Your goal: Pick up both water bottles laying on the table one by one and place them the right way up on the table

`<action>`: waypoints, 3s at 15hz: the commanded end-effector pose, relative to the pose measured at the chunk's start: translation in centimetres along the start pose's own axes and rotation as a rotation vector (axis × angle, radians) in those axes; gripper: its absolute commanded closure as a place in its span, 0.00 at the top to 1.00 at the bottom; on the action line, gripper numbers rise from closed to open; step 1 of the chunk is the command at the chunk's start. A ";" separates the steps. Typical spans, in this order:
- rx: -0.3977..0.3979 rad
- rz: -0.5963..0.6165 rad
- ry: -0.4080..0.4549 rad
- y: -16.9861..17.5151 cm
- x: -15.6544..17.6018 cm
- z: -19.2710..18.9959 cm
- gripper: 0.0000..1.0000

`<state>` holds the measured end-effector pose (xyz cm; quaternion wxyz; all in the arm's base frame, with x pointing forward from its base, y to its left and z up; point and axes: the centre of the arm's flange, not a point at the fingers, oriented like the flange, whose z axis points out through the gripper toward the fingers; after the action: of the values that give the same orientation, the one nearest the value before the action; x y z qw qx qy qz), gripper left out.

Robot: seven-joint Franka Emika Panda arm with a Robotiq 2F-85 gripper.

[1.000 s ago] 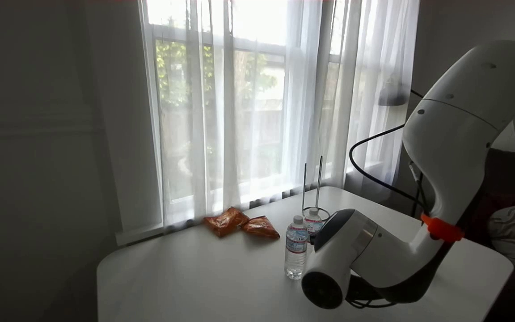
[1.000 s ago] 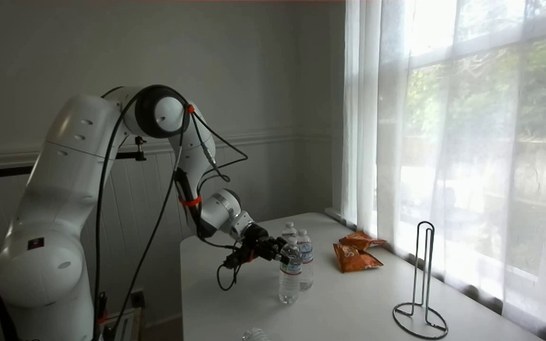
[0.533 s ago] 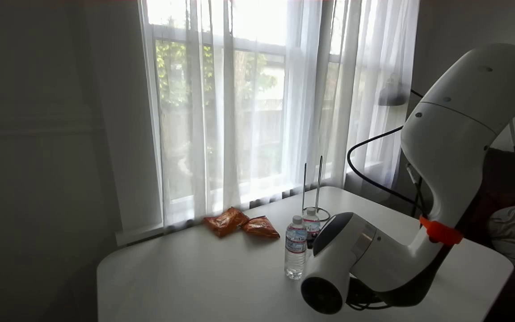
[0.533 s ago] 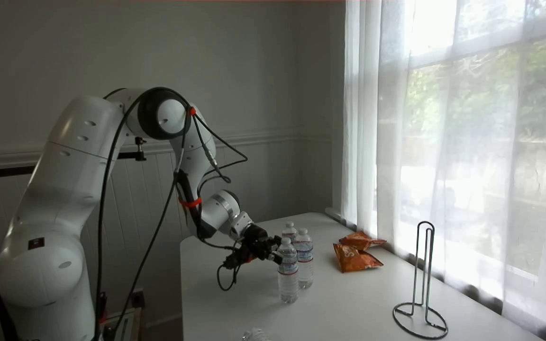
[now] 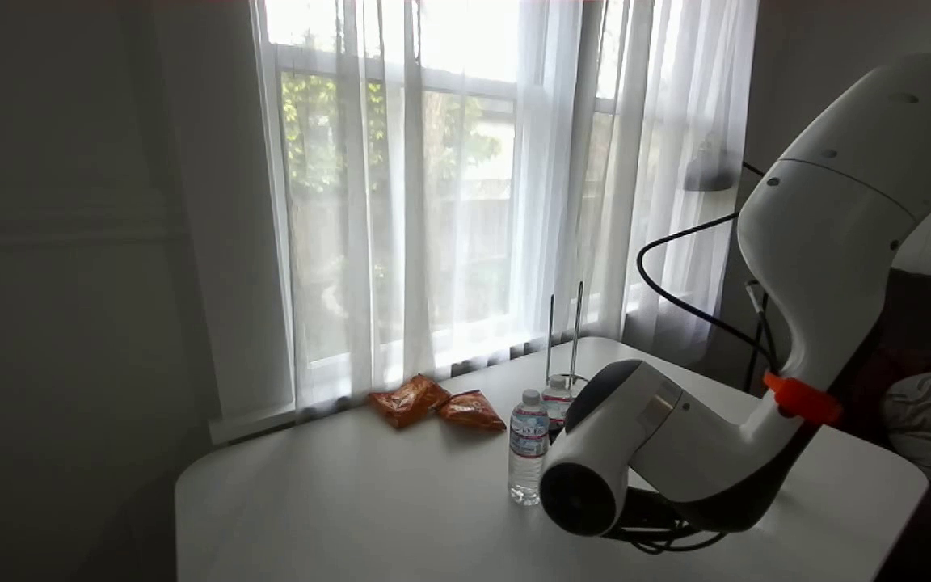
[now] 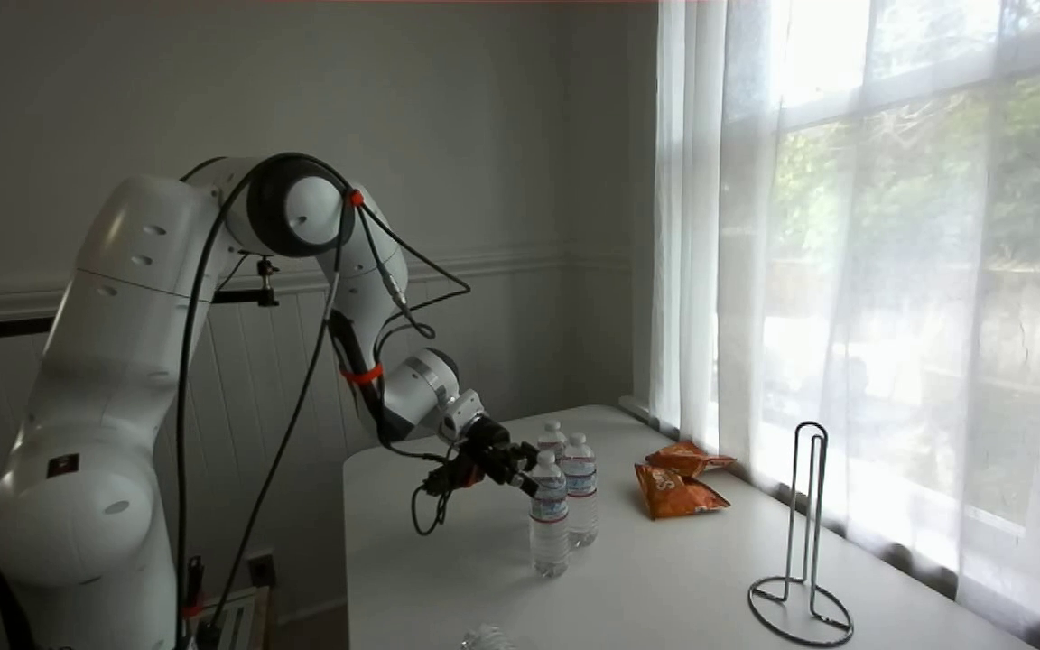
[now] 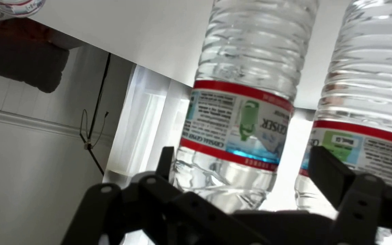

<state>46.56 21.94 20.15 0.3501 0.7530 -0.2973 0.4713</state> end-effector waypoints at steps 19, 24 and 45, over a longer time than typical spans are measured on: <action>-0.134 -0.306 -0.683 7.6 4.5 0.9 1.00; -0.167 -0.306 -0.729 11.9 5.5 3.7 1.00; -0.219 -0.176 -0.881 19.1 6.0 11.4 1.00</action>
<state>40.27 3.09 26.22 0.3484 0.8557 -0.3781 0.0597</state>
